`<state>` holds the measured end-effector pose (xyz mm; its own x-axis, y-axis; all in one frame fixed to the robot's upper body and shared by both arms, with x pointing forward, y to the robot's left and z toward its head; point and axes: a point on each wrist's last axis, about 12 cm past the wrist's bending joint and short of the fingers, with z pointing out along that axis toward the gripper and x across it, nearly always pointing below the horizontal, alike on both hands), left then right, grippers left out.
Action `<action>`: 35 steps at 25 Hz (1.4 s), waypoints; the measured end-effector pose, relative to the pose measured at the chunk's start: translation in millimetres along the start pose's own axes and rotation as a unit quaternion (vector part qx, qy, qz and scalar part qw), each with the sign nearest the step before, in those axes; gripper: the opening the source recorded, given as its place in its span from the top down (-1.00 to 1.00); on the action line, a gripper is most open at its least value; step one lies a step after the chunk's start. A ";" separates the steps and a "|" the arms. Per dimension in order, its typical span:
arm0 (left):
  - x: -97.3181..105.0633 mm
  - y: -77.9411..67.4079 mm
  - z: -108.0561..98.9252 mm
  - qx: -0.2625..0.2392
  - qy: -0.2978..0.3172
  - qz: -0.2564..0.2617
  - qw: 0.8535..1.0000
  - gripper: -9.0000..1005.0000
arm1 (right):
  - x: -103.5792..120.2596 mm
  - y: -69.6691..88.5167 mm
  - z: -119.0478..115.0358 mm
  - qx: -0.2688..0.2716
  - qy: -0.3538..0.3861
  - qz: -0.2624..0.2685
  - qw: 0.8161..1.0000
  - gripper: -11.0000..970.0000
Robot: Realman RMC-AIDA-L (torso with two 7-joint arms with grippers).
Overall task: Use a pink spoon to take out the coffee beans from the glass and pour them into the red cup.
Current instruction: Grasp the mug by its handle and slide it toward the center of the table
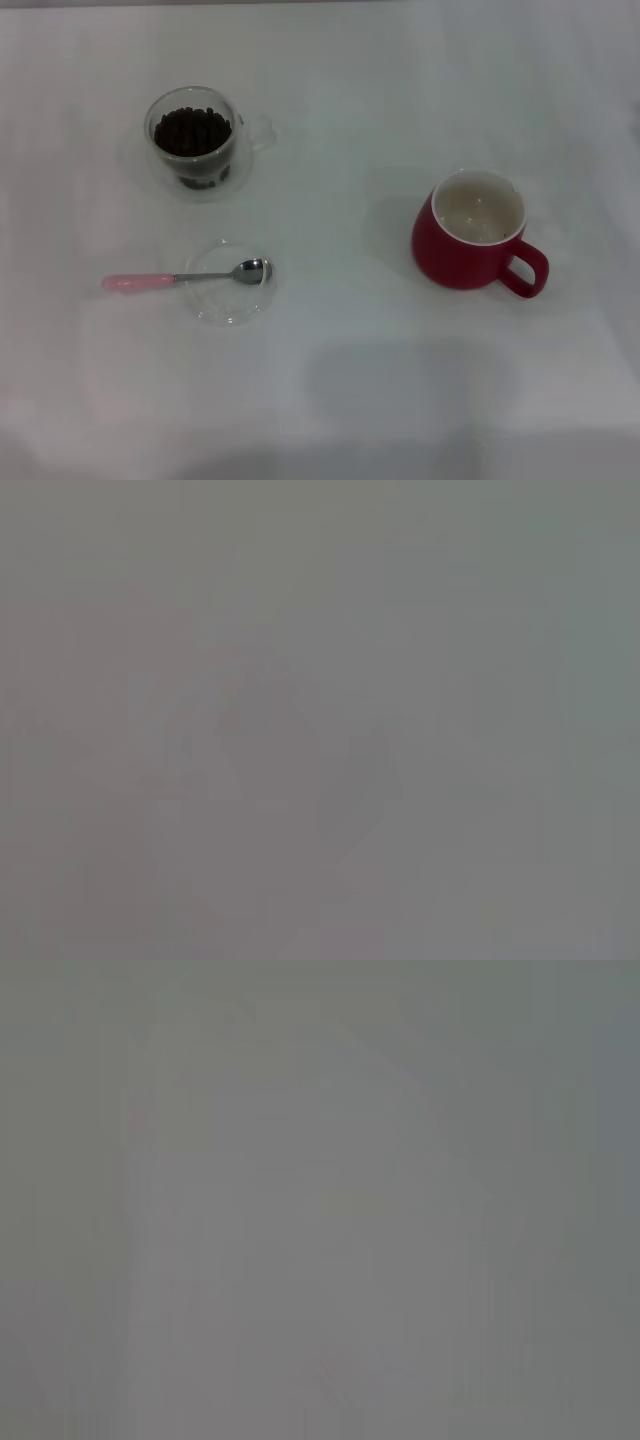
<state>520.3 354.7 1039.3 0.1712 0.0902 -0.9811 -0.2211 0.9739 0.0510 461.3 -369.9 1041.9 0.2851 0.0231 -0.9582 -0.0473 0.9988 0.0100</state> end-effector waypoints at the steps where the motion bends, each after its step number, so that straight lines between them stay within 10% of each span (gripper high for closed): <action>1: -0.4 -0.5 0.8 0.001 -0.001 0.000 1.000 -0.75 | 0.7 0.0 1.7 0.000 0.003 0.000 1.000 -0.80; 35: 1.3 -4.2 -2.8 0.026 0.003 0.019 0.999 -0.74 | 6.0 10.5 4.7 -0.017 0.017 0.055 0.998 -0.80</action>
<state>518.8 350.2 1037.3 0.1587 0.1264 -0.9792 -0.1768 0.9794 0.0978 467.0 -359.1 1037.6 0.2431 0.1297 -0.9613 -0.1081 0.9885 0.1060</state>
